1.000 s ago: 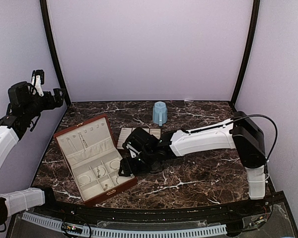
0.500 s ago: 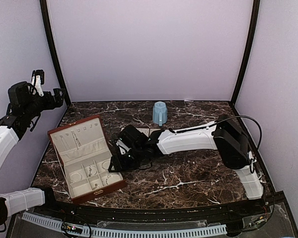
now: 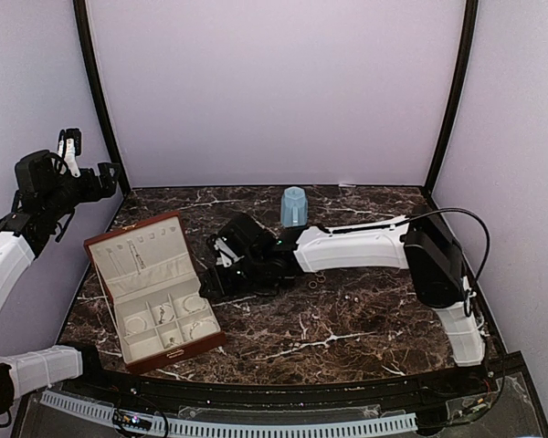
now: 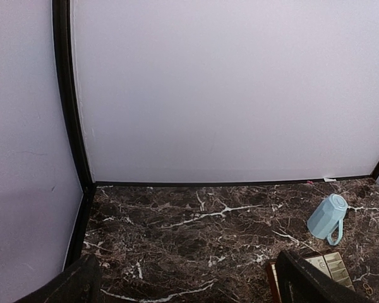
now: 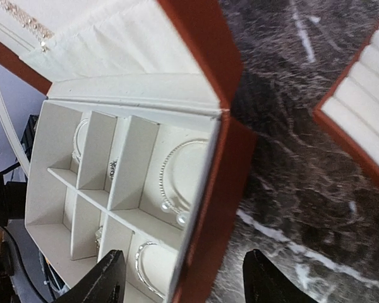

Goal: Organize the mixed jewelry
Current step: Move the jewelry box to the center of the board.

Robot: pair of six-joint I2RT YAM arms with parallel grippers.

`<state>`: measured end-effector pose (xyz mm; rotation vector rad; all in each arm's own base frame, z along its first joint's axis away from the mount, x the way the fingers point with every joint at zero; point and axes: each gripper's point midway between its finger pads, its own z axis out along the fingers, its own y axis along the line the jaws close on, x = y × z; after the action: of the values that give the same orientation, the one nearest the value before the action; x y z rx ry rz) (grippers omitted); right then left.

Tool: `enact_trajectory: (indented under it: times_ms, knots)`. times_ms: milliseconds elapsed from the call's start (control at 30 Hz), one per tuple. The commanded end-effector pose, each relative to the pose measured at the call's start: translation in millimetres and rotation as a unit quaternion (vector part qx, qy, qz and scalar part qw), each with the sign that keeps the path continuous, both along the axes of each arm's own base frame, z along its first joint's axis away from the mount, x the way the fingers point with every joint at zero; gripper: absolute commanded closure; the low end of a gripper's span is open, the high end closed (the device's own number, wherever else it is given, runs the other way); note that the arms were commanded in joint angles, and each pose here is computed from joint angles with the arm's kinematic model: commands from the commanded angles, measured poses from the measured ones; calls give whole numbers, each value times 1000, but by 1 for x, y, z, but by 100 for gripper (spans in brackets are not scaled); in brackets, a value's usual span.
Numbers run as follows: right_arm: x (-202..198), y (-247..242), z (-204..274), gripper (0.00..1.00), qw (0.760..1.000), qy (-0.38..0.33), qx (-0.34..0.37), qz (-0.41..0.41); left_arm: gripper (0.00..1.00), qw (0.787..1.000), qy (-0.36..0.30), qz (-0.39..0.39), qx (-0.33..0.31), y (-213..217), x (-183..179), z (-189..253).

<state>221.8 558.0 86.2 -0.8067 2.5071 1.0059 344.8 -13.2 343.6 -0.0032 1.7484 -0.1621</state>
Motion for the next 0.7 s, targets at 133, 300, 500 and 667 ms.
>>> enact_trajectory:
  times_ms: [133, 300, 500, 667]
  knots:
    - [101, -114, 38, 38, 983, -91, -54, -153, 1, 1000, -7, 6, 13, 3, 1, -1]
    - [137, -173, 21, 39, 965, -99, -116, -214, 1, 1000, -2, 7, 13, 3, 3, -4]
    - [165, -177, 19, 35, 961, -121, -128, -213, 1, 1000, 2, 9, 14, 4, 5, -7]
    - [186, -162, 23, 31, 958, -152, -133, -202, 1, 1000, 5, 11, 16, 4, 6, -9]
